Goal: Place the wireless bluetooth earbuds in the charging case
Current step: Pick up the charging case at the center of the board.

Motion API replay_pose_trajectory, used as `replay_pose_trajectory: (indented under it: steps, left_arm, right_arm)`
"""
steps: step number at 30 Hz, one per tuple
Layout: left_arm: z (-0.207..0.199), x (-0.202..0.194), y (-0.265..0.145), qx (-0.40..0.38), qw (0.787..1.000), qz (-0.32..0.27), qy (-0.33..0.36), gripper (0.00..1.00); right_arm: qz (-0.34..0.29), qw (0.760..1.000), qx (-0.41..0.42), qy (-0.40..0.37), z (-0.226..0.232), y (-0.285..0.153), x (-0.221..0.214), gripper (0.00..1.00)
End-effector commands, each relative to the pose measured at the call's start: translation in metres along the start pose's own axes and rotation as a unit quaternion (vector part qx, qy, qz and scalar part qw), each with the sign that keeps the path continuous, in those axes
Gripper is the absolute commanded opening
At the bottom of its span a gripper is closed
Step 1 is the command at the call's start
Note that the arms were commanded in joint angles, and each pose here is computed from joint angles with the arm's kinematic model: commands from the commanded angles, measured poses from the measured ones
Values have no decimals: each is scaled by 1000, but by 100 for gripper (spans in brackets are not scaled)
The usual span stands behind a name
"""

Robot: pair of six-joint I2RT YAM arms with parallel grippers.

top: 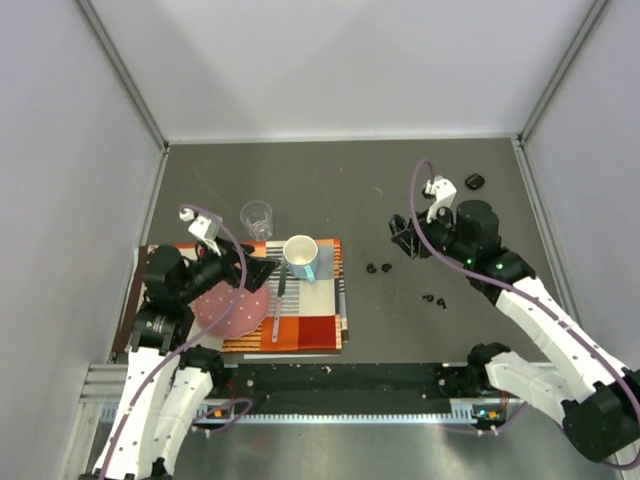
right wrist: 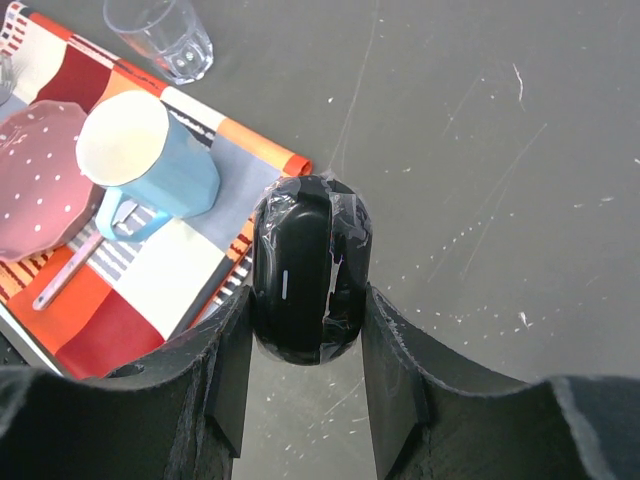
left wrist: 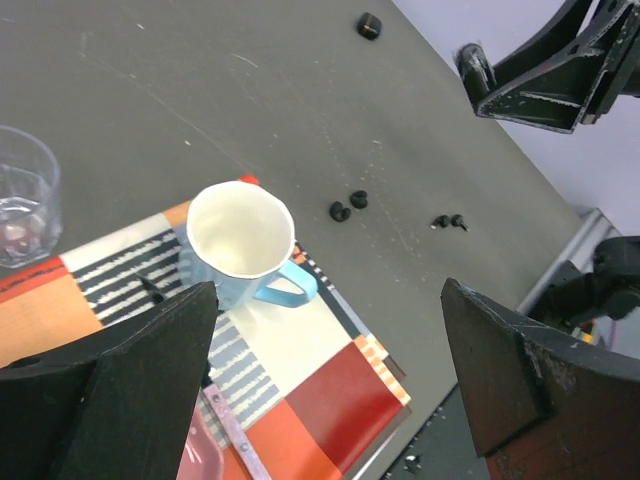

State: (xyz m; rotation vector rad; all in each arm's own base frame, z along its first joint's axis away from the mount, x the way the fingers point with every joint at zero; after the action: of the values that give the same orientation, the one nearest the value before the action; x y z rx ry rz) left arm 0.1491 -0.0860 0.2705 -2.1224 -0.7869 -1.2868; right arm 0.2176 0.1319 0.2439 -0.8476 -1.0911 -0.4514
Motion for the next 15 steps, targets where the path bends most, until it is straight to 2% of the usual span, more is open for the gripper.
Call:
replay_pose_trajectory:
  steps: [1,9,15]
  left_arm:
    - [-16,20,2,-61,998,-14,-4,98]
    - [-25,30,1,-81,996,-22,-24,99]
    - [-26,32,4,-80,996,-18,-28,98]
  right_arm:
    - [-19,998,32,-40,11,-10,4,0]
    - [-60,992,63,-95,25,-33,12,0]
    - [-65,989,70,-115,28,-38,3,0]
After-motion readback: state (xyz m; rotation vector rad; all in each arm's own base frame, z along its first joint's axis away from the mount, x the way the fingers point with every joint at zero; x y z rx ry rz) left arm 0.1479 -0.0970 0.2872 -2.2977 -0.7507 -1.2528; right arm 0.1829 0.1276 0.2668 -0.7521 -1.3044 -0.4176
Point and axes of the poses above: each gripper's point midway between its finger pads, its own y axis out along the fingers, its own z axis along the line the jaws close on, x = y × z, the point moved 8 cm from there along -y, back along the fingers
